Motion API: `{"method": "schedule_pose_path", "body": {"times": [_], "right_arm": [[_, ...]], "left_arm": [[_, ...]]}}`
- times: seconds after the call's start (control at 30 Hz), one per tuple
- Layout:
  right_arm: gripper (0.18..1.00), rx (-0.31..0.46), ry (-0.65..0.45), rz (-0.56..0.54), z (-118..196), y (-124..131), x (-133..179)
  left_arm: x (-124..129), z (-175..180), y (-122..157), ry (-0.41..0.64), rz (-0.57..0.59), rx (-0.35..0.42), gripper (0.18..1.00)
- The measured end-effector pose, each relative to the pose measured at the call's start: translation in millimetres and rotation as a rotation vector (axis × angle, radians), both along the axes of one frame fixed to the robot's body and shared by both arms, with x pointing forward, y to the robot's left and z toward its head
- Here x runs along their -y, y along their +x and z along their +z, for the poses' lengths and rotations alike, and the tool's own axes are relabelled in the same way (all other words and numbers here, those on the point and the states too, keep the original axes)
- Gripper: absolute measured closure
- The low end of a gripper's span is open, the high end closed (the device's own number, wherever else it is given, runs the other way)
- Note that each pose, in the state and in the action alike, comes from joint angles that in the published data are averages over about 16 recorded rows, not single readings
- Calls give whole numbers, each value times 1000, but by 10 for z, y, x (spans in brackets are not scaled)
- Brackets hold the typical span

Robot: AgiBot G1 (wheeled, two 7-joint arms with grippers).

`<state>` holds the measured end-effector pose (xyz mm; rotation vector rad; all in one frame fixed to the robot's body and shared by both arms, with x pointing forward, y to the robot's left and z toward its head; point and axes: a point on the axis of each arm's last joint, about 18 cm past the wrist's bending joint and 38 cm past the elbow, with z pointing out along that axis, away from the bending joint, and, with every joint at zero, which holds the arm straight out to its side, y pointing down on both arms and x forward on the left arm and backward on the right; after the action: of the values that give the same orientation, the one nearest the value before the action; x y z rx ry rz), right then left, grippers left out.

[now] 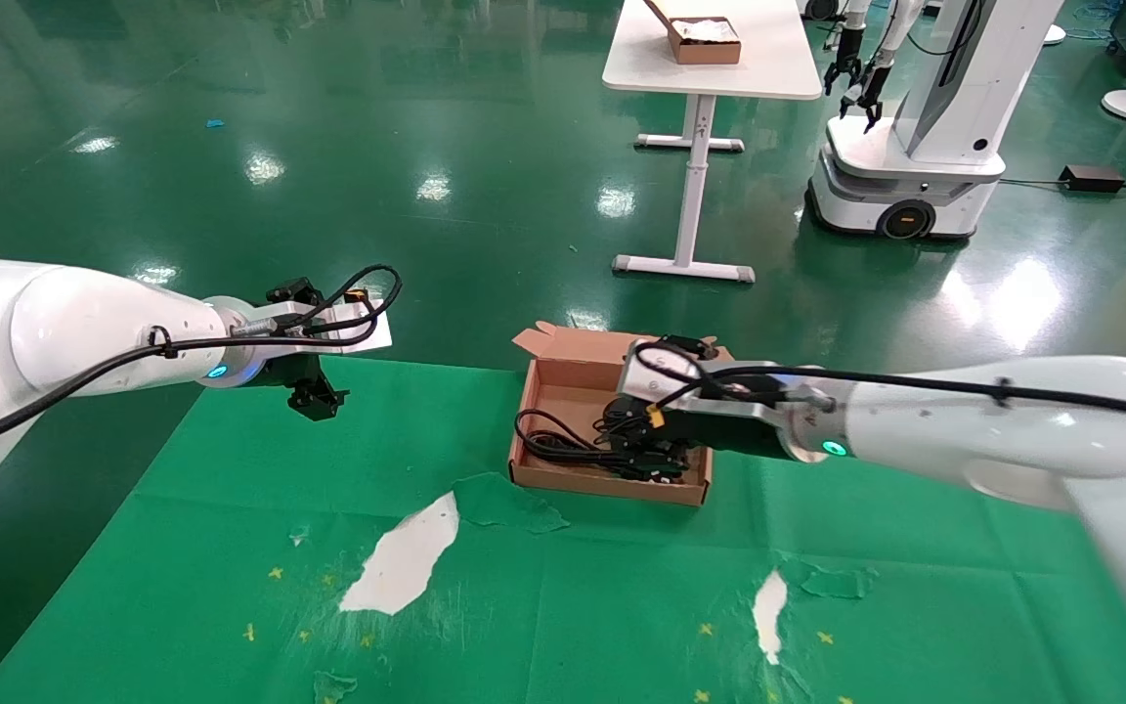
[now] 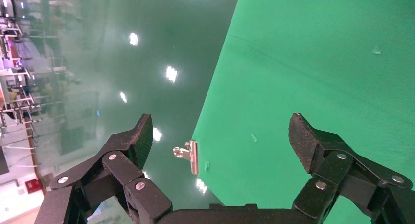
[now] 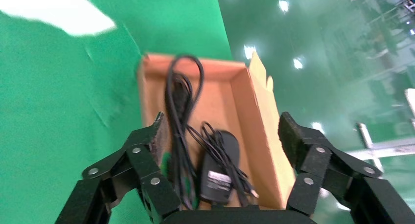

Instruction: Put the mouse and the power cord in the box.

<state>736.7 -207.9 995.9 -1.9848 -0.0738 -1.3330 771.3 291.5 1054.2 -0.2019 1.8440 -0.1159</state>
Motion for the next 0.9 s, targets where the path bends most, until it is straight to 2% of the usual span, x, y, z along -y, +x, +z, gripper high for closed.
{"method": "schedule_pose_path", "body": {"times": [0.3,0.53,0.7,0.9], "right_arm": [[295,-81,172,104,-85,-335,210],[222,-131,279,192,-107,-655,377],[191,-162,340,259,-106,-915,494],[179,-197,394,342,-92,-1257,626]], "left_arm": [[0,0,0,0,0,0,184],[9,-49,-3,-17,-8,-12,184],[44,-225,-20,-81,-39,-55,184],[130,-557,-93,-217,-109,-143,184]]}}
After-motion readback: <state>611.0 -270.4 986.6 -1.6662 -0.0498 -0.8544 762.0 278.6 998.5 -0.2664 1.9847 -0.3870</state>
